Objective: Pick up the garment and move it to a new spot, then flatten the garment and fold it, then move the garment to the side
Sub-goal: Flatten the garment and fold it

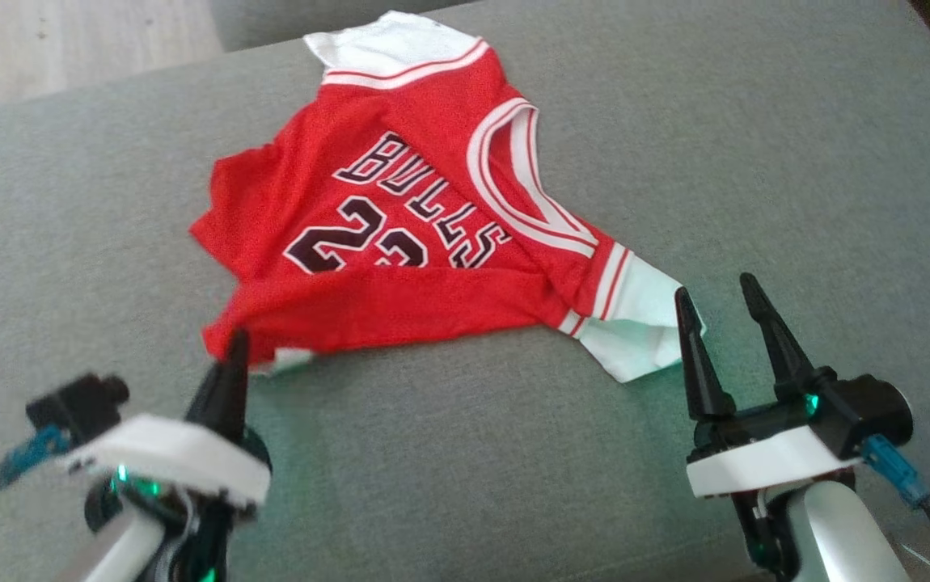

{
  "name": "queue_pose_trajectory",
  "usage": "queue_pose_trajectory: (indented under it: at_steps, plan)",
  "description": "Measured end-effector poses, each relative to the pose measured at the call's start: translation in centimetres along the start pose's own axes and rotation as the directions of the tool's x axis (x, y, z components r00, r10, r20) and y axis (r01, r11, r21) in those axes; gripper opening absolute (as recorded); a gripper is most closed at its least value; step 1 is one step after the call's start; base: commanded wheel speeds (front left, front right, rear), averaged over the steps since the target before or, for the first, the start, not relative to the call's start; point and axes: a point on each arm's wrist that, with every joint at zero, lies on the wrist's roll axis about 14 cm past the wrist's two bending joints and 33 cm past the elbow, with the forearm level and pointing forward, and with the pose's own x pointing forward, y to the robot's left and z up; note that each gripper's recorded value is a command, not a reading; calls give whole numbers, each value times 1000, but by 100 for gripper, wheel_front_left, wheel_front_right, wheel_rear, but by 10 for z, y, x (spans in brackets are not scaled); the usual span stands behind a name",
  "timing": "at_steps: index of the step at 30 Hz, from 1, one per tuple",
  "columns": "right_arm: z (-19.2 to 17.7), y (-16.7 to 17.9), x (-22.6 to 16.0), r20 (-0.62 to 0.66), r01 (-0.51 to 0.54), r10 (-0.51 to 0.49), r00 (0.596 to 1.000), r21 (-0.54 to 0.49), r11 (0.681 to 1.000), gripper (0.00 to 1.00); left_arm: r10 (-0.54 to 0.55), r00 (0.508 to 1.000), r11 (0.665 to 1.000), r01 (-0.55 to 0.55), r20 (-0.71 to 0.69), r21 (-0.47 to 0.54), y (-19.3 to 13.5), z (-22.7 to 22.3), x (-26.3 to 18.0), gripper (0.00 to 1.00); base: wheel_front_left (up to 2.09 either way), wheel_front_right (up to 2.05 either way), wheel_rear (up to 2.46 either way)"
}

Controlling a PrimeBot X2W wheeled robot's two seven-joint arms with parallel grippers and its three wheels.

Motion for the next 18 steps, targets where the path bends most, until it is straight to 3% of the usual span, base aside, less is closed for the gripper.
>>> queue_pose_trajectory:
  at_steps: [10, 15, 17, 18]
  plan:
    - [0, 20, 3, 3, -64, 64, 998, -4, 998, 100, 60, 995, 974, -76, -82, -212, 9, -37, -82, 0, 0, 0, 0]
    - [3, 28, 5, 12, -90, 90, 996, -7, 996, 100, 154, 983, 965, -172, -104, -198, 36, -50, -97, 0, 0, 0, 0]
    - [3, 29, 5, 13, -93, 93, 996, -10, 996, 100, 195, 975, 961, -211, -106, -176, 47, -53, -99, 49, 0, 0, 0]
    - [3, 29, 5, 12, -93, 93, 996, -11, 996, 100, 217, 970, 960, -232, -108, -156, 53, -55, -100, 100, 0, 0, 0]
